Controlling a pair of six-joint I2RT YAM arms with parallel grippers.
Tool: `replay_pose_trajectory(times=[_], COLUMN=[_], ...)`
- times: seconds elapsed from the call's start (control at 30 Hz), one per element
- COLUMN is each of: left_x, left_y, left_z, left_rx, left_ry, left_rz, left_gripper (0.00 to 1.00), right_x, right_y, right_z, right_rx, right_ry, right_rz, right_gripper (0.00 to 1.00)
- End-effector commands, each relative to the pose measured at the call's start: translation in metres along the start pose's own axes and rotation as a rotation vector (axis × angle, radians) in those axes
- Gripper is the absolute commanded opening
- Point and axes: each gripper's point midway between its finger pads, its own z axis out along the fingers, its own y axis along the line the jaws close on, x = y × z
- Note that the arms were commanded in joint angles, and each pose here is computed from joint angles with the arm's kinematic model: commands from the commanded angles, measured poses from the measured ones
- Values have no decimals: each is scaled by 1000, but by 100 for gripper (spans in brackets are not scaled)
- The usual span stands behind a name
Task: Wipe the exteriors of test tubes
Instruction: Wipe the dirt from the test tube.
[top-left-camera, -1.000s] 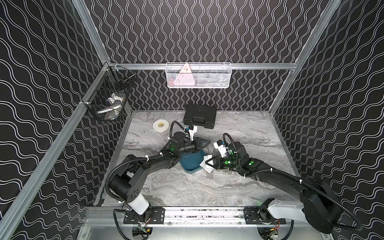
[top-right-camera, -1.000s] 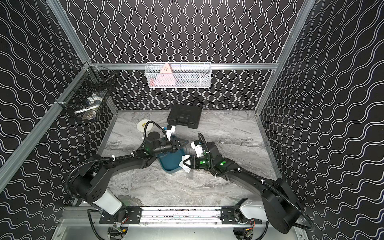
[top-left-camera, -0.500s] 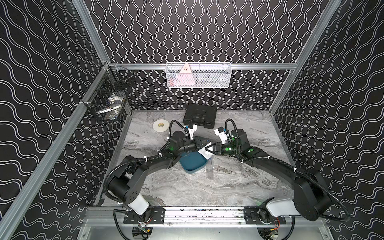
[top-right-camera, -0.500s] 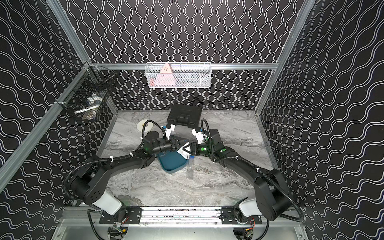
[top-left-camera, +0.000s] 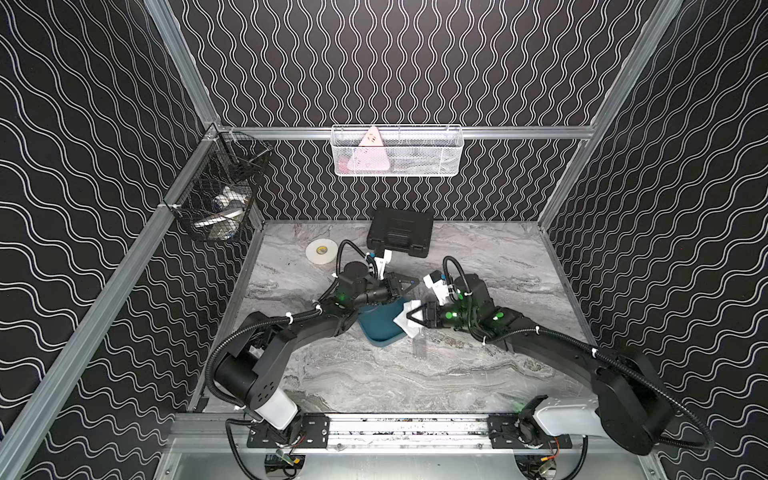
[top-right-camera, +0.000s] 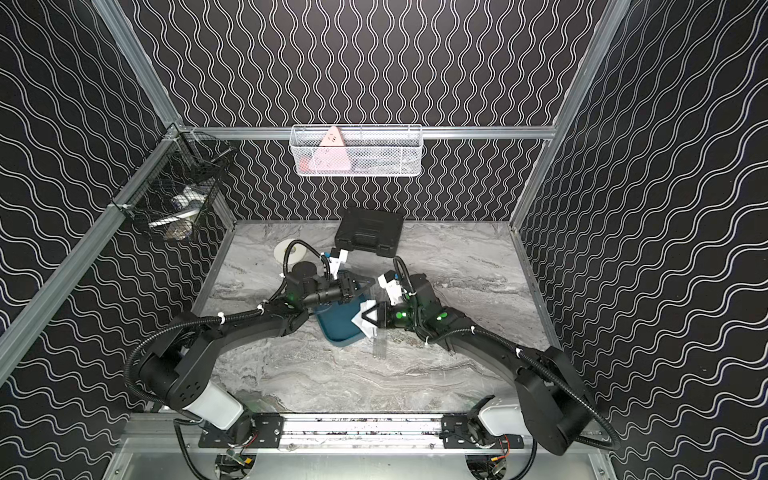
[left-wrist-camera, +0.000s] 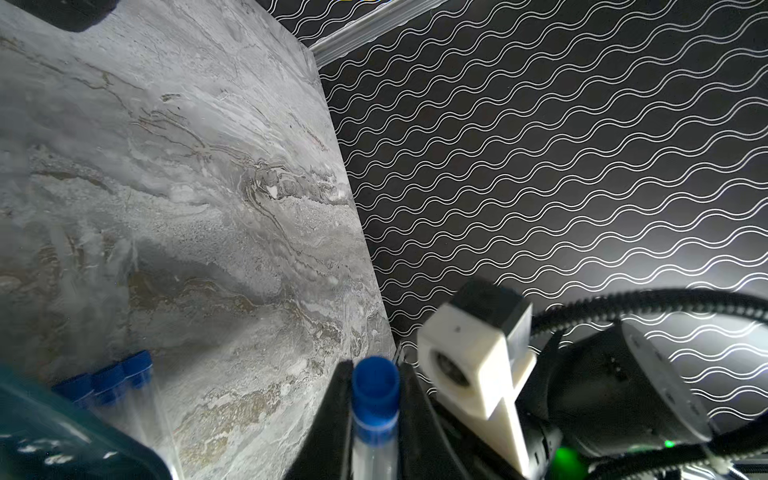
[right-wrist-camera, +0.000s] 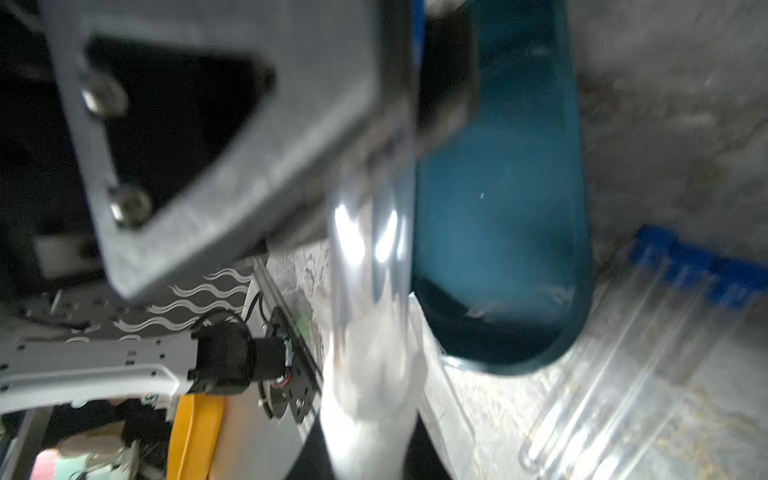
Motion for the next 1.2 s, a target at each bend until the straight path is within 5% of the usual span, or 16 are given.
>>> replay_pose_trajectory(times=[0.0, 0.2, 0.57, 0.97, 1.17], left_x=[-2, -3, -6, -4, -6], left_y=[-11, -13, -13, -16, -18], left_z=[-1, -2, -4, -6, -8], left_rx=[35, 36, 24, 21, 17], left_ry=[-2, -1, -11, 0, -6], left_rz=[43, 49, 61, 69, 77], left_gripper=[15, 15, 15, 15, 15], right_x=[-25, -45, 38, -49, -26], right_y=[1, 9, 2, 3, 2], right_z=[3, 8, 7, 7, 11], right_rx=[79, 86, 14, 84, 85], right_ry=[-14, -24, 29, -57, 4], right_rz=[-92, -118, 37, -66, -57], right_gripper=[18, 18, 18, 17, 17])
